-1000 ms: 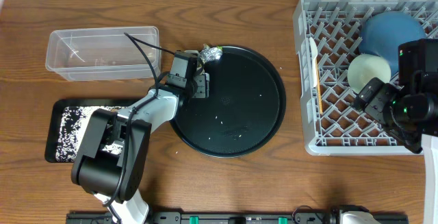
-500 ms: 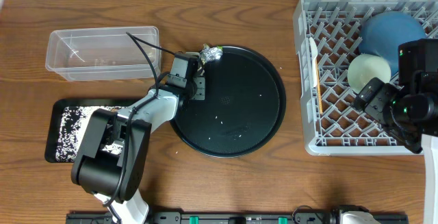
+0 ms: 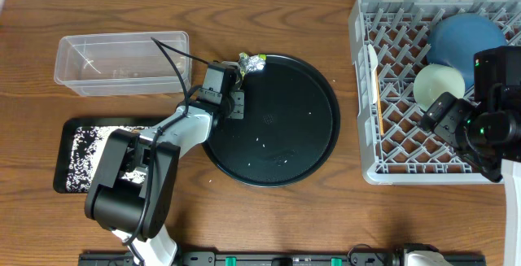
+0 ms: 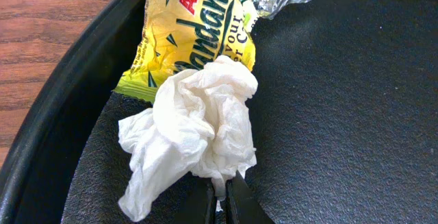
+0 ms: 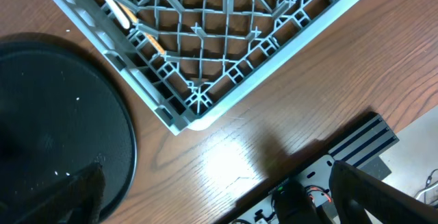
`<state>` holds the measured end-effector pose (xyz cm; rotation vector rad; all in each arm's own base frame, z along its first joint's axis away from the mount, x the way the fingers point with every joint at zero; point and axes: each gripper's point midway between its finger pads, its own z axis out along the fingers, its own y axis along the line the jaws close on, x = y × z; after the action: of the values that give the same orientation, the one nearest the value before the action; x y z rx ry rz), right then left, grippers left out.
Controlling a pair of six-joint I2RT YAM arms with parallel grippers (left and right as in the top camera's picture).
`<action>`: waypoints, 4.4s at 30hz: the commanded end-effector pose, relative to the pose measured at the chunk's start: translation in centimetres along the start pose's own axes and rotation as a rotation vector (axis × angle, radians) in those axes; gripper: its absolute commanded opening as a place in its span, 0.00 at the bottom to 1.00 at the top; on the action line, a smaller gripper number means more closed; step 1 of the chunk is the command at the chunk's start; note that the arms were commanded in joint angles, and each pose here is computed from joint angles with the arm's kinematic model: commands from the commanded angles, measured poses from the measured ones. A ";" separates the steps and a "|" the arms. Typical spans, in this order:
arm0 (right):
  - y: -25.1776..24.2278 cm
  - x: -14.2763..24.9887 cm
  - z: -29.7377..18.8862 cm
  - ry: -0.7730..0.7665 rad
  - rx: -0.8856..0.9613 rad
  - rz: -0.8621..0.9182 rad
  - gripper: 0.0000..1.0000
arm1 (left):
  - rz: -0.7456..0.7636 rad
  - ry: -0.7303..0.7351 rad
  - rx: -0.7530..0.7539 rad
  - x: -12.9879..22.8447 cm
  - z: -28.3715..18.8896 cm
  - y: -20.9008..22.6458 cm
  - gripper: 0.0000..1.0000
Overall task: Sort waste into correct bins and load items into the dishwasher rack
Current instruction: 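Carry the tissue left and drop it into the clear bin, then return the left gripper to the yellow Pandan wrapper on the tray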
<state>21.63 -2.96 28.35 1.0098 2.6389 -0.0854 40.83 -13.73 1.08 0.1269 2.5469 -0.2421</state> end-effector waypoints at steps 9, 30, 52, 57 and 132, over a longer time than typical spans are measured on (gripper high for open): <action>-0.2 -0.1 0.0 -0.003 0.004 0.023 0.99 | 0.021 -0.148 0.110 -4.8 -6.4 -2.6 0.06; -0.2 -0.1 0.0 -0.003 0.004 0.023 0.99 | -0.074 -0.522 -0.244 -13.4 -15.3 9.0 0.07; -0.2 -0.1 0.0 -0.003 0.004 0.023 0.99 | -0.314 -0.580 -0.322 -13.3 -14.5 20.9 0.98; -0.2 -0.1 0.0 -0.003 0.004 0.023 0.99 | -0.320 -0.615 -0.147 -14.5 -16.0 17.7 0.98; -0.2 -0.1 0.0 -0.003 0.004 0.023 0.99 | 0.263 -0.138 -0.091 -2.7 2.2 -0.2 0.99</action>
<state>21.63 -2.95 28.35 1.0098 2.6391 -0.0849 43.98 -14.58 1.11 0.4102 2.3611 -0.0248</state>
